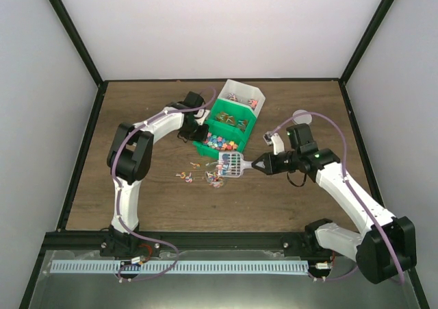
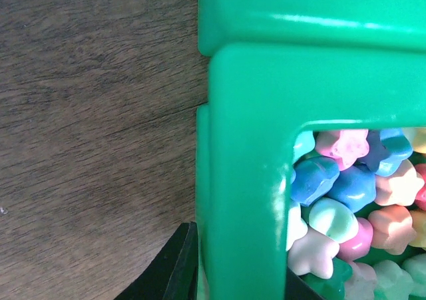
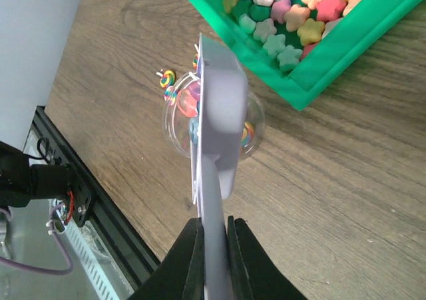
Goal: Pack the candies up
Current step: Place the fake candies in the packing bottle.
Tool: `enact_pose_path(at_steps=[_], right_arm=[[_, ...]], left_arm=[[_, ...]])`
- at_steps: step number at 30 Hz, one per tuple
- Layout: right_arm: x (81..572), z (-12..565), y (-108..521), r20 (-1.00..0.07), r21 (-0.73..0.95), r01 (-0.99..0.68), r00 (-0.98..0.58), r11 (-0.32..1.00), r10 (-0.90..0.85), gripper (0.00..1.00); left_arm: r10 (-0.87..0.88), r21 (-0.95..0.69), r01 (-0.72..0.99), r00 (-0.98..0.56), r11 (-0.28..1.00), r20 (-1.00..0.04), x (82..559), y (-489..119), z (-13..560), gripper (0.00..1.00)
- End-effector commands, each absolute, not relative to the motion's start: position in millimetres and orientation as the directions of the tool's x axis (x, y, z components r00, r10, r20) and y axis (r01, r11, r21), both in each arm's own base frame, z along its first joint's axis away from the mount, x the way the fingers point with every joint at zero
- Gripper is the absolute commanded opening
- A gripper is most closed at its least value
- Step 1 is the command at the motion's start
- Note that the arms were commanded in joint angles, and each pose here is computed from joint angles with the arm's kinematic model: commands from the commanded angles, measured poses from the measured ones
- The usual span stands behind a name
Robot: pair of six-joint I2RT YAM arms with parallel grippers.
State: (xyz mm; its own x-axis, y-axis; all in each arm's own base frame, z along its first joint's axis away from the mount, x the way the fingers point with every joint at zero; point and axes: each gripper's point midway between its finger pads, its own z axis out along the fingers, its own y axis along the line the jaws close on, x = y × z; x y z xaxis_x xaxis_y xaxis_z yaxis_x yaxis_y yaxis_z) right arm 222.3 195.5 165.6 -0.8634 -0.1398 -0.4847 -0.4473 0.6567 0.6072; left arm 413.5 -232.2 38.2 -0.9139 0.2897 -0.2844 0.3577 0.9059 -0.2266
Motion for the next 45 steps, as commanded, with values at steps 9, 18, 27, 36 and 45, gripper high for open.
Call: enact_pose_path(at_steps=[9, 18, 27, 36, 45], right_arm=[[230, 196, 194, -0.55, 0.528, -0.507, -0.816, 0.681, -0.181, 0.01], [223, 195, 209, -0.533, 0.483, -0.53, -0.809, 0.697, -0.246, 0.01], [228, 206, 206, -0.544, 0.443, -0.535, -0.798, 0.719, -0.258, 0.01], [226, 206, 209, -0.525, 0.372, -0.55, -0.789, 0.748, -0.319, 0.01], [235, 226, 214, -0.566, 0.359, -0.533, -0.777, 0.766, -0.275, 0.01]], left_arm=[[0.281, -0.247, 0.352, -0.918, 0.903, -0.281, 418, -235, 33, 0.19], [0.279, -0.248, 0.35, -0.918, 0.903, -0.282, 418, -234, 33, 0.18], [0.274, -0.252, 0.348, -0.918, 0.903, -0.286, 420, -233, 34, 0.18], [0.271, -0.26, 0.347, -0.919, 0.901, -0.286, 420, -233, 35, 0.18], [0.269, -0.267, 0.349, -0.918, 0.898, -0.292, 421, -234, 38, 0.18]])
